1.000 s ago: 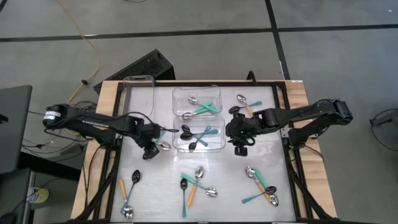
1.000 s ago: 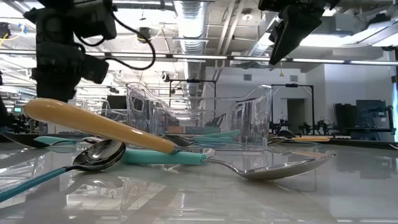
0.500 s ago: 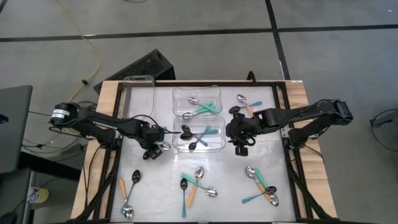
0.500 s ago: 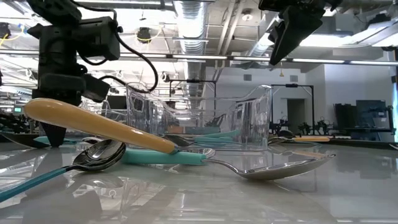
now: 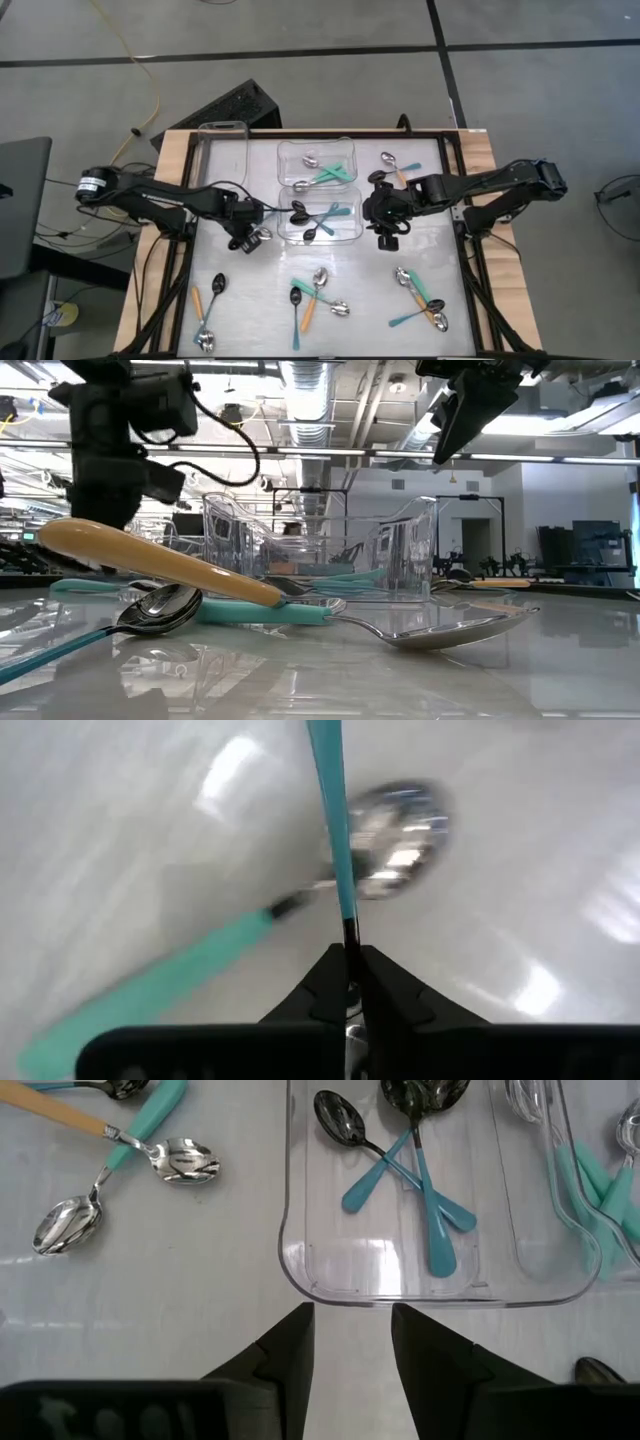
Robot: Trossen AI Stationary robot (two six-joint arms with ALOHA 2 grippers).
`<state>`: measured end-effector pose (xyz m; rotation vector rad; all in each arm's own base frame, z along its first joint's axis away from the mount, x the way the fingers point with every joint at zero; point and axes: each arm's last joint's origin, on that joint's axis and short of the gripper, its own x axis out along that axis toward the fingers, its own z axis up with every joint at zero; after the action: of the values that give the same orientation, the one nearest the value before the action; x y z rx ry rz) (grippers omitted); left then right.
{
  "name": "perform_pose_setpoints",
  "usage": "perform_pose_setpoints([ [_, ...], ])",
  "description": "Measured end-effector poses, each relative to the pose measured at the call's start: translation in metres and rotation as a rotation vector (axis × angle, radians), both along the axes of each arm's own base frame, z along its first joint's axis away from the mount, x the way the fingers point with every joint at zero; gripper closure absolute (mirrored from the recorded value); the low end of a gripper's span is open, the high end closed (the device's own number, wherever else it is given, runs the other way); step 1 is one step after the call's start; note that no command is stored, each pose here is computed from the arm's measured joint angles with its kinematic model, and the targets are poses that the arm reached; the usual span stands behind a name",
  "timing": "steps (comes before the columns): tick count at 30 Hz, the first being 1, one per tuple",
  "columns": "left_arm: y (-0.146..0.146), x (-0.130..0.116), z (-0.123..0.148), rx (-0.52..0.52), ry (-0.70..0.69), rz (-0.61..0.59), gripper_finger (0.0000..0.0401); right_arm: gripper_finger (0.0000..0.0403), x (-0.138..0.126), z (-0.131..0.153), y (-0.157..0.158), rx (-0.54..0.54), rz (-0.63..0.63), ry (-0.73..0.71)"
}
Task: Sort silverware by color (type)
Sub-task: Put the blue spoon into the bottom transparent bin
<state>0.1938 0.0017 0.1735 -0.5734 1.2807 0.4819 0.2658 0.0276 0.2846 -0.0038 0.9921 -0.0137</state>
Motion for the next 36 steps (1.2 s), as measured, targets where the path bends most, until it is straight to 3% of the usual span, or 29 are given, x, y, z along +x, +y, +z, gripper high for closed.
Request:
perform_pose_setpoints([
  [3,-0.001,0.0,0.024,-0.019,-0.063,-0.014,0.0398,0.0245,0.0,0.0,0.0,0.003,-0.005,0.001],
  [6,0.0,-0.007,0.046,0.025,-0.075,-0.011,0.0399,0.0245,0.0,0.0,0.0,0.004,-0.007,0.001],
  [13,0.006,-0.008,0.107,0.221,-0.234,-0.045,0.0401,0.0245,0.0,0.0,0.0,0.004,-0.007,0.003],
  [18,0.013,0.021,0.132,0.389,-0.416,-0.197,0.0401,0.0245,0.0,0.0,0.0,0.004,-0.008,0.003],
  [24,0.028,0.087,0.109,0.332,-0.564,-0.529,0.0401,0.0245,-0.001,-0.001,0.001,0.018,-0.025,0.008],
  [31,0.042,0.152,0.077,0.278,-0.392,-0.72,0.0401,0.0245,-0.012,-0.007,0.0,0.022,-0.069,0.143],
  [36,0.045,0.177,0.055,0.213,-0.272,-0.801,0.0401,0.0245,-0.019,-0.01,0.002,0.041,-0.133,0.215],
])
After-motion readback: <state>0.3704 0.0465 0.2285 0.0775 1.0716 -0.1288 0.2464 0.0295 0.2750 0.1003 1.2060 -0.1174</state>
